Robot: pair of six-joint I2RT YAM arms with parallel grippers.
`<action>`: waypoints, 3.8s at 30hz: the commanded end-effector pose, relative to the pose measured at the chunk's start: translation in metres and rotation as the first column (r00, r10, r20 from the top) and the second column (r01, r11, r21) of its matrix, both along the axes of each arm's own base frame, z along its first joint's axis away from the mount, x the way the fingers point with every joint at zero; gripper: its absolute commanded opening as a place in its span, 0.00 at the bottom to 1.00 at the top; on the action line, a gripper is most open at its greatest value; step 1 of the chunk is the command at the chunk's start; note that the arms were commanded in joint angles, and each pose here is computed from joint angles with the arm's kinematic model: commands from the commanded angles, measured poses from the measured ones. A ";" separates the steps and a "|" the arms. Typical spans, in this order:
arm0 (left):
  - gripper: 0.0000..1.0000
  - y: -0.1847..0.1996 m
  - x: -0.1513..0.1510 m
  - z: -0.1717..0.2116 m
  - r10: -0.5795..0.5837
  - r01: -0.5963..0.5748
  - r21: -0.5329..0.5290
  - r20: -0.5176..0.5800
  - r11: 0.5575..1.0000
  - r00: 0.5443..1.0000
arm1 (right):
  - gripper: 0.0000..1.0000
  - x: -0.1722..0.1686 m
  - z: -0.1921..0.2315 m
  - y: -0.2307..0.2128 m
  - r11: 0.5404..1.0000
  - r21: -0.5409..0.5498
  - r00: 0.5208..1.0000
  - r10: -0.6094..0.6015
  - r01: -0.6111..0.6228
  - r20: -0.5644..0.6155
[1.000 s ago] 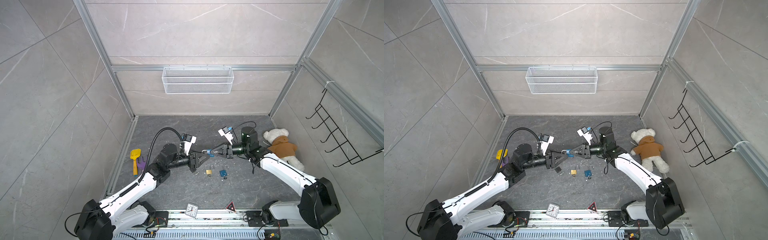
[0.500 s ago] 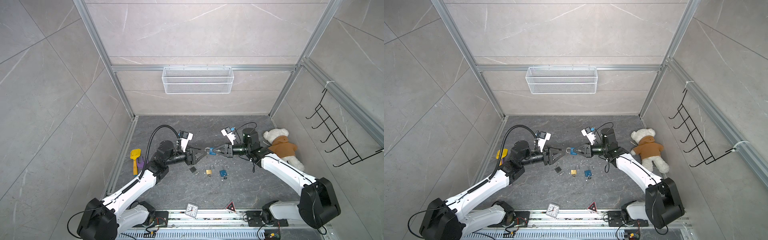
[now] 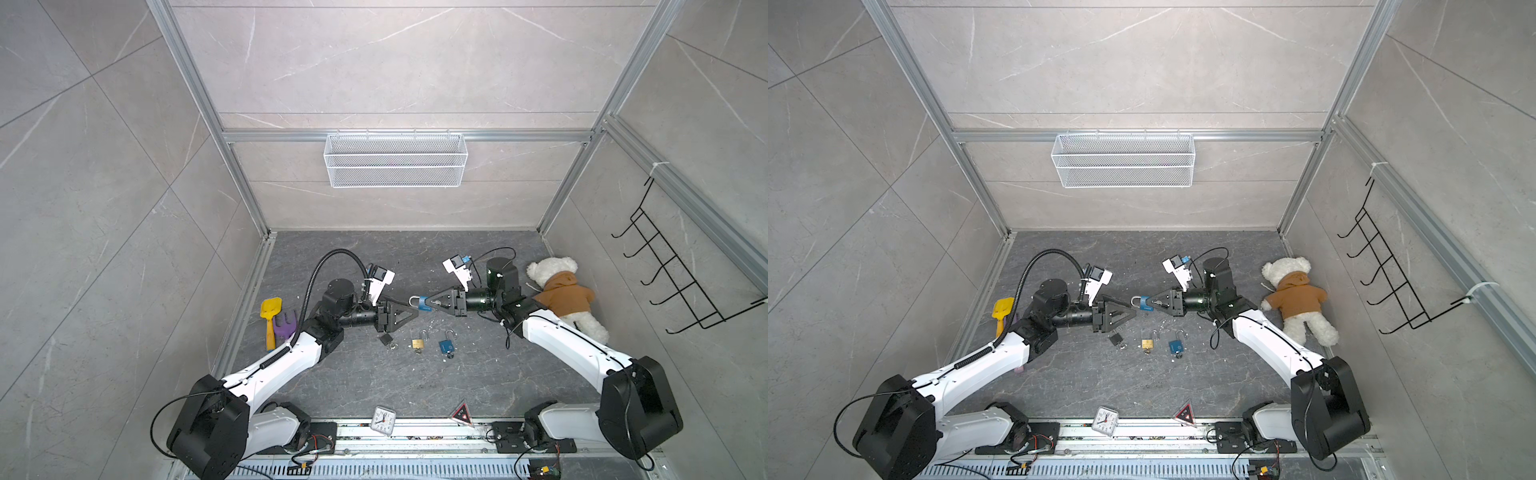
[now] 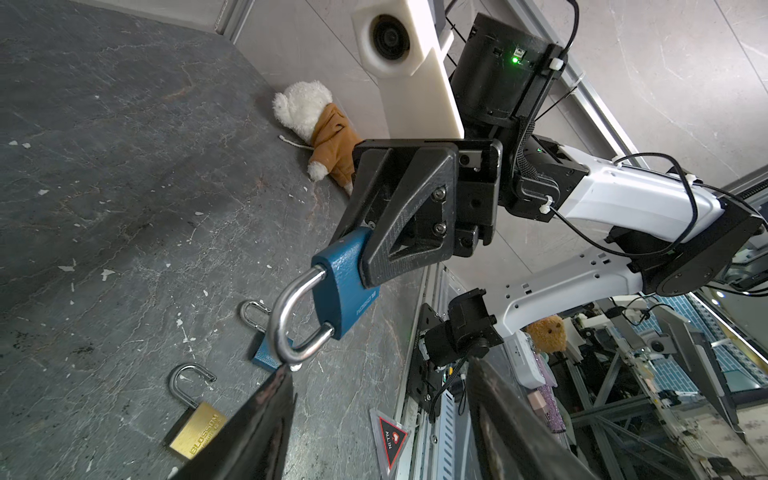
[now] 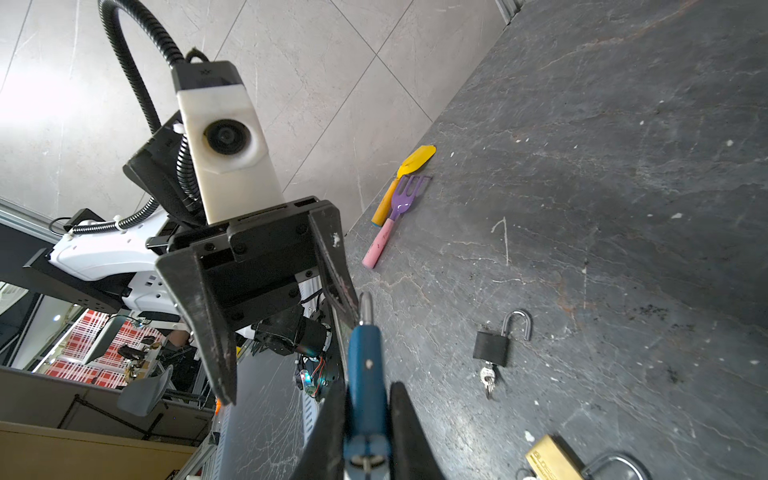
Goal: Lock with the key
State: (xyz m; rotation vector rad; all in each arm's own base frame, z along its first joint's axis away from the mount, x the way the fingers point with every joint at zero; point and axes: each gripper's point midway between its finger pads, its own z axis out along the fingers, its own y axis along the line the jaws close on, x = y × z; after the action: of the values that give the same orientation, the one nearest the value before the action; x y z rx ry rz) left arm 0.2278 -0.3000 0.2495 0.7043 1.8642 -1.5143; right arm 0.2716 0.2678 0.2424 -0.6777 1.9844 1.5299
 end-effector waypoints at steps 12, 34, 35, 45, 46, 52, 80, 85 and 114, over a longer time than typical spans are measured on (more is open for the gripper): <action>0.62 -0.010 0.017 0.018 -0.035 0.037 -0.087 0.021 0.996 0.999 | 0.00 -0.017 0.026 0.006 0.990 0.093 0.993 0.103 -0.108 0.058; 0.36 -0.024 0.019 0.022 -0.116 0.111 -0.150 -0.023 0.982 0.993 | 0.00 -0.004 0.012 0.017 0.992 0.077 0.995 0.099 -0.101 0.022; 0.34 -0.025 0.019 0.022 -0.118 0.113 -0.153 -0.023 0.982 0.993 | 0.00 -0.004 0.012 0.018 0.992 0.077 0.995 0.100 -0.101 0.019; 0.34 -0.026 0.016 0.020 -0.136 0.128 -0.158 -0.041 0.979 0.990 | 0.00 0.004 0.012 0.016 0.996 0.070 0.998 0.057 -0.059 0.031; 0.34 -0.025 0.015 0.020 -0.135 0.127 -0.157 -0.040 0.979 0.990 | 0.00 0.005 0.012 0.015 0.996 0.069 0.998 0.053 -0.055 0.029; 0.34 -0.020 0.012 0.018 -0.110 0.103 -0.150 -0.036 0.983 0.993 | 0.00 0.006 0.011 0.013 0.997 0.066 0.999 0.043 -0.044 0.025; 0.25 -0.018 0.010 0.014 -0.107 0.100 -0.147 -0.039 0.984 0.994 | 0.00 0.013 0.013 0.009 0.996 0.085 1.000 0.014 -0.016 0.026; 0.19 -0.019 0.010 0.017 -0.108 0.101 -0.157 -0.033 0.982 0.994 | 0.00 0.013 0.012 0.009 0.996 0.092 1.000 0.016 -0.017 0.021; 0.00 -0.006 0.026 0.028 -0.048 0.037 -0.241 -0.041 0.970 0.998 | 0.32 0.010 0.021 -0.007 0.988 0.154 1.000 0.002 0.002 -0.027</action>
State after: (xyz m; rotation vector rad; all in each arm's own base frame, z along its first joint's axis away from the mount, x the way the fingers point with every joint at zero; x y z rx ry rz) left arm 0.2574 -0.3087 0.2524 0.5445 1.7851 -1.7793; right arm 0.2872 0.2619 0.2526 -0.5695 1.9062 1.6607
